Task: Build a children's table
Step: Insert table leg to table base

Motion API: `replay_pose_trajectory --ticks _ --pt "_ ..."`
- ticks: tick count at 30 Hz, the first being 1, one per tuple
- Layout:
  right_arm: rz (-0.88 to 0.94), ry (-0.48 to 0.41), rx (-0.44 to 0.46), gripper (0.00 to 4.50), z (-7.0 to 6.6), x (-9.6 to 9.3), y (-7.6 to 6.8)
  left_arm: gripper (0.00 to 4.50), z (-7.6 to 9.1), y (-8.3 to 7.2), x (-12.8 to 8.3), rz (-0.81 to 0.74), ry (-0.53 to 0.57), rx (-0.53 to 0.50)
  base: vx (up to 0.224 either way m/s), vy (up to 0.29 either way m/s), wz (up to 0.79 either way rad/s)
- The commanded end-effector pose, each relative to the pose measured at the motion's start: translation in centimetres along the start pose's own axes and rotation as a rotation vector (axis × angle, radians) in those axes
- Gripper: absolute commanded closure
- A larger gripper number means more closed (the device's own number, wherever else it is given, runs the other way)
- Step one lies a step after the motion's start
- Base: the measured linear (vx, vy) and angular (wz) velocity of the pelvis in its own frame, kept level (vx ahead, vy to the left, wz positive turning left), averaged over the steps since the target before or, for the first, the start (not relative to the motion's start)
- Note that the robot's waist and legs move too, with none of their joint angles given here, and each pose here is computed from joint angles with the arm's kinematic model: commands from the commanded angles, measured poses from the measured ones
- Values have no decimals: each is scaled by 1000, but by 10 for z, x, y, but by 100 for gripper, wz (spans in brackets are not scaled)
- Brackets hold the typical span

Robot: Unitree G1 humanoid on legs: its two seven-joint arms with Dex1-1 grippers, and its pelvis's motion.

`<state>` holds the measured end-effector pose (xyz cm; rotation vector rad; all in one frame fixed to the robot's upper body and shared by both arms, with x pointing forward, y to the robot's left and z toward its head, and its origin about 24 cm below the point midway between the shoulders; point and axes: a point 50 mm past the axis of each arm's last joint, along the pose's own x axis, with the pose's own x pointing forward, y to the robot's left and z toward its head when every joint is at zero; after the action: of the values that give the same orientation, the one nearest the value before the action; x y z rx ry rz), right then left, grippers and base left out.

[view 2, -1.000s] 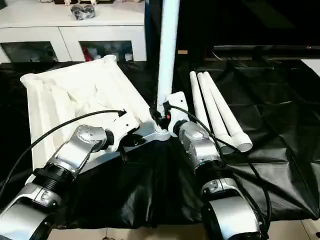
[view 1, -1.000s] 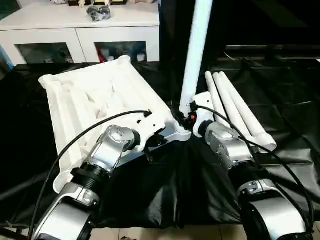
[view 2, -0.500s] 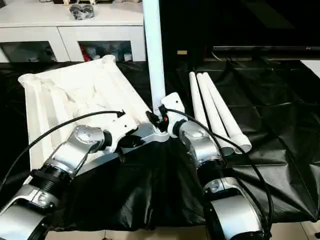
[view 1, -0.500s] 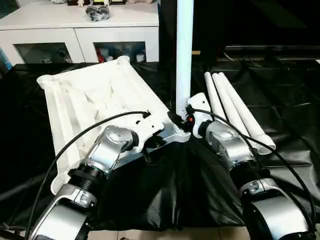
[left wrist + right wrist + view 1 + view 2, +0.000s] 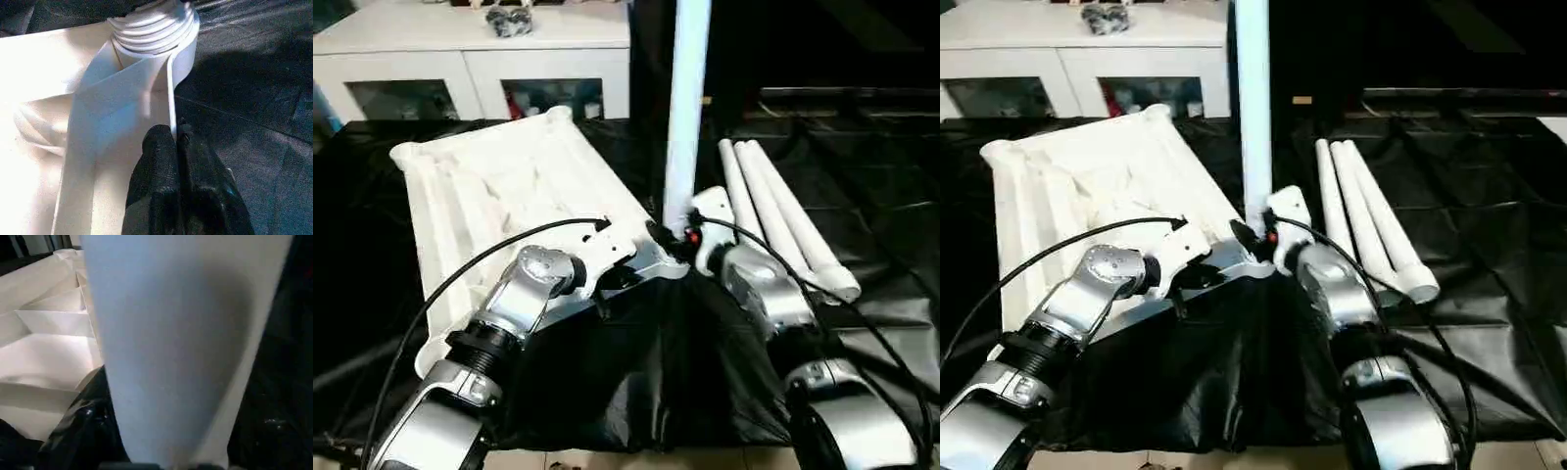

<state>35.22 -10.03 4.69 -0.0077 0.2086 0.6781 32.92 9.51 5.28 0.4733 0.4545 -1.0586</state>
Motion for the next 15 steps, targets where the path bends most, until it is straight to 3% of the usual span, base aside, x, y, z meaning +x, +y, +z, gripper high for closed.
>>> replay_pose_trajectory --ticks 1,11,15 --pt "101 135 80 154 -37 0 22 450 7 -3 4 -7 -18 45 0 0 0" --pt "180 63 65 64 -25 -10 15 450 10 -5 1 -83 -79 103 0 0 0" --pt "223 57 49 64 -23 -15 14 450 9 -7 0 -119 -86 124 0 0 0"
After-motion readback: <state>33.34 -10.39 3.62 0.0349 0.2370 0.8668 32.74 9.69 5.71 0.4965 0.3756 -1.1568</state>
